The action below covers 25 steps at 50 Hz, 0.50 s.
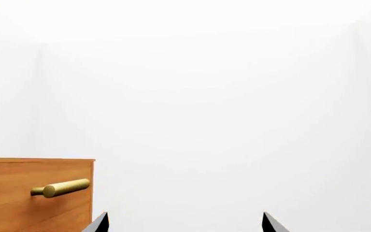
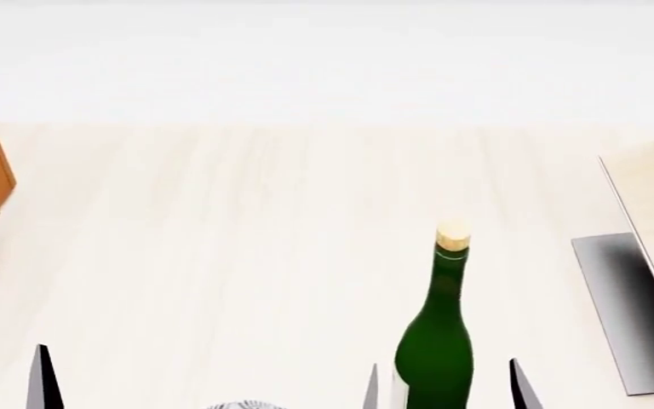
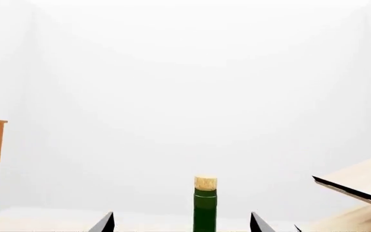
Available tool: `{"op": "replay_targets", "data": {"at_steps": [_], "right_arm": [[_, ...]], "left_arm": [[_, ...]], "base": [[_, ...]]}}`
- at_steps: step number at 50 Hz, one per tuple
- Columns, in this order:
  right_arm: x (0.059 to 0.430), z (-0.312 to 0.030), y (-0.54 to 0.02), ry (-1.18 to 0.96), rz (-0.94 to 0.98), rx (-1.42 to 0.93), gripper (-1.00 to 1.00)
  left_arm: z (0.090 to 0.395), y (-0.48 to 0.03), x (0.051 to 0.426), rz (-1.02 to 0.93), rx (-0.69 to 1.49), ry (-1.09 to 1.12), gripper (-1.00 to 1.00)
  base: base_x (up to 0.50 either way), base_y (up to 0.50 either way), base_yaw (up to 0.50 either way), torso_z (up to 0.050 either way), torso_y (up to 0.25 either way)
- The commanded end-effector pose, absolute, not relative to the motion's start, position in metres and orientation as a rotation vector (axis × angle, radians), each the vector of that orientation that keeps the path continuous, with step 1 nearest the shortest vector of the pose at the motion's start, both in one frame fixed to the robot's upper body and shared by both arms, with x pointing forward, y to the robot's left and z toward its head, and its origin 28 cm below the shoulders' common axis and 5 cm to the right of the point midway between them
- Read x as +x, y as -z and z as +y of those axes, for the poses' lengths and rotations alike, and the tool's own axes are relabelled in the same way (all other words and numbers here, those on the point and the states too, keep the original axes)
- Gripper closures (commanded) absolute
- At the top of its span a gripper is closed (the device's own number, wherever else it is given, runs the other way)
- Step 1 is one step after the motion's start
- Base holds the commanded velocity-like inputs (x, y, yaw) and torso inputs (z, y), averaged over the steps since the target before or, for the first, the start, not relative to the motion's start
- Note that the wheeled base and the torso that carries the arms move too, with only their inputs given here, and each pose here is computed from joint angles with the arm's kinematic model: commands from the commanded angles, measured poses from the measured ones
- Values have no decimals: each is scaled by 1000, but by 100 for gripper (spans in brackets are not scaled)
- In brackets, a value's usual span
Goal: Put the wine bottle on the wine rack.
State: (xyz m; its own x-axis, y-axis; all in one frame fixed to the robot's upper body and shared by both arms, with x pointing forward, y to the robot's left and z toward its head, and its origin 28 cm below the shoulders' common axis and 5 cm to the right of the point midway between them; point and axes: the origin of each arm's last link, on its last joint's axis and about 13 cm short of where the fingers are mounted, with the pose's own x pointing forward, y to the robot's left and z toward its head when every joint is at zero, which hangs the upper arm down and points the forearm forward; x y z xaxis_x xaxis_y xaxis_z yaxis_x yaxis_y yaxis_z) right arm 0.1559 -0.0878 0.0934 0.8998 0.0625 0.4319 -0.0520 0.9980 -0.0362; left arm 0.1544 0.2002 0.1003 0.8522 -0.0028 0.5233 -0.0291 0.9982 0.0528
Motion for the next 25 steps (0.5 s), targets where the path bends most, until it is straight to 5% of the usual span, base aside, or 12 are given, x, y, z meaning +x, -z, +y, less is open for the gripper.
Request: {"op": "replay_targets", "data": {"at_steps": [1,25], "right_arm": [[155,-88,-93,-70,-439,-14,-100],[155,-88,-93,-81,-440,-12,-100]], "left_arm": [[201,-100,154,-551,57,-15,-100],[200,-100,154,-551,57,-11,-100]], "base": [[0,-27,0,0,0],[0,-71,0,0,0]]}}
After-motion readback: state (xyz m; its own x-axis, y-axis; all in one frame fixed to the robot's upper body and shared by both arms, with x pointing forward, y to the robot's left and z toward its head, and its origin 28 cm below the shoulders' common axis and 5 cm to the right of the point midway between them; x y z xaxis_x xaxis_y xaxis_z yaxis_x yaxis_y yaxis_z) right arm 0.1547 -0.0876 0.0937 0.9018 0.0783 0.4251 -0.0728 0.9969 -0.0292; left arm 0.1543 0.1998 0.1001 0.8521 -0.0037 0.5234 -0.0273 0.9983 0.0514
